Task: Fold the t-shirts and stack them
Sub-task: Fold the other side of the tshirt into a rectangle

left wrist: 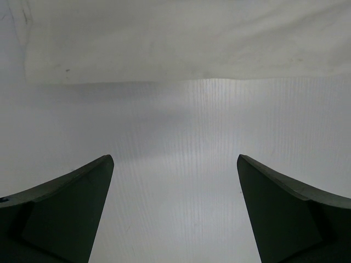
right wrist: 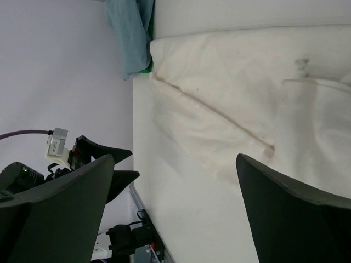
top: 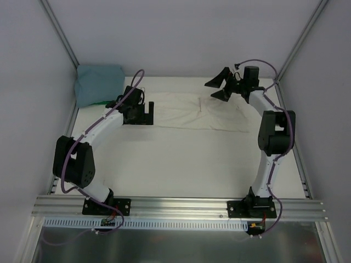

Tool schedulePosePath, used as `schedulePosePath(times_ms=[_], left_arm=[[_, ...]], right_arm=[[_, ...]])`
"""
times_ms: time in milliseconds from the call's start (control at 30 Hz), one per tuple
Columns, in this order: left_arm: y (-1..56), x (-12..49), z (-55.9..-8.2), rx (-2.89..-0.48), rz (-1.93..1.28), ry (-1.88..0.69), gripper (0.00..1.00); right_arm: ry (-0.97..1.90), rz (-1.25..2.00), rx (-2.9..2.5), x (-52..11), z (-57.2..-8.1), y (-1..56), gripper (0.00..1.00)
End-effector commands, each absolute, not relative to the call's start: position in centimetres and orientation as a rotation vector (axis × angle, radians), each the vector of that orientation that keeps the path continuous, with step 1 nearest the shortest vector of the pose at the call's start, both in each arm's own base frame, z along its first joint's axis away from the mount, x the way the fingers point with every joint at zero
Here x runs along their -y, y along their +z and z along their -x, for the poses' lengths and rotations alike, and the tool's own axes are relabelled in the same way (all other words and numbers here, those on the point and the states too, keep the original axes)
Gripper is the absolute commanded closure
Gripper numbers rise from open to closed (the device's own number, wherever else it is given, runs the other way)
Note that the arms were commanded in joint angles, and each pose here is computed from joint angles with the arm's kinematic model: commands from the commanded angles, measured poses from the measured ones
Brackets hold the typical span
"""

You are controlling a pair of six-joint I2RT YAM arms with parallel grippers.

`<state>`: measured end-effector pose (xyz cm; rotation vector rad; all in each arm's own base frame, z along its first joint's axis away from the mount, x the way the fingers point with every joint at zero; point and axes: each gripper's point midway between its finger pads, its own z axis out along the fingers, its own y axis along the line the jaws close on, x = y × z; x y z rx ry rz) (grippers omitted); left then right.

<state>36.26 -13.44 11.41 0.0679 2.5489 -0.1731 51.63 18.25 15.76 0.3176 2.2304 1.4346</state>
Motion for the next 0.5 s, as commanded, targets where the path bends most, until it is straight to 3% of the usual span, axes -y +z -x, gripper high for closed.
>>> schedulePosePath(times_ms=[0, 100, 467], left_arm=[[14.3, 14.0, -35.4, -2.454, -0.05, -0.277, 0.01], [15.8, 15.0, -34.2, -2.401, -0.077, -0.378, 0.01], [19.8, 18.1, -28.4, -2.291, -0.215, -0.707, 0.02]], right_arm=[[1.224, -0.097, -2.184, -16.8, -47.9, 22.8, 0.01], [1.092, -0.105, -2.256, -15.4, -45.8, 22.7, 0.01], [0.69, -0.384, -2.721, -10.1, -39.0, 8.7, 0.0]])
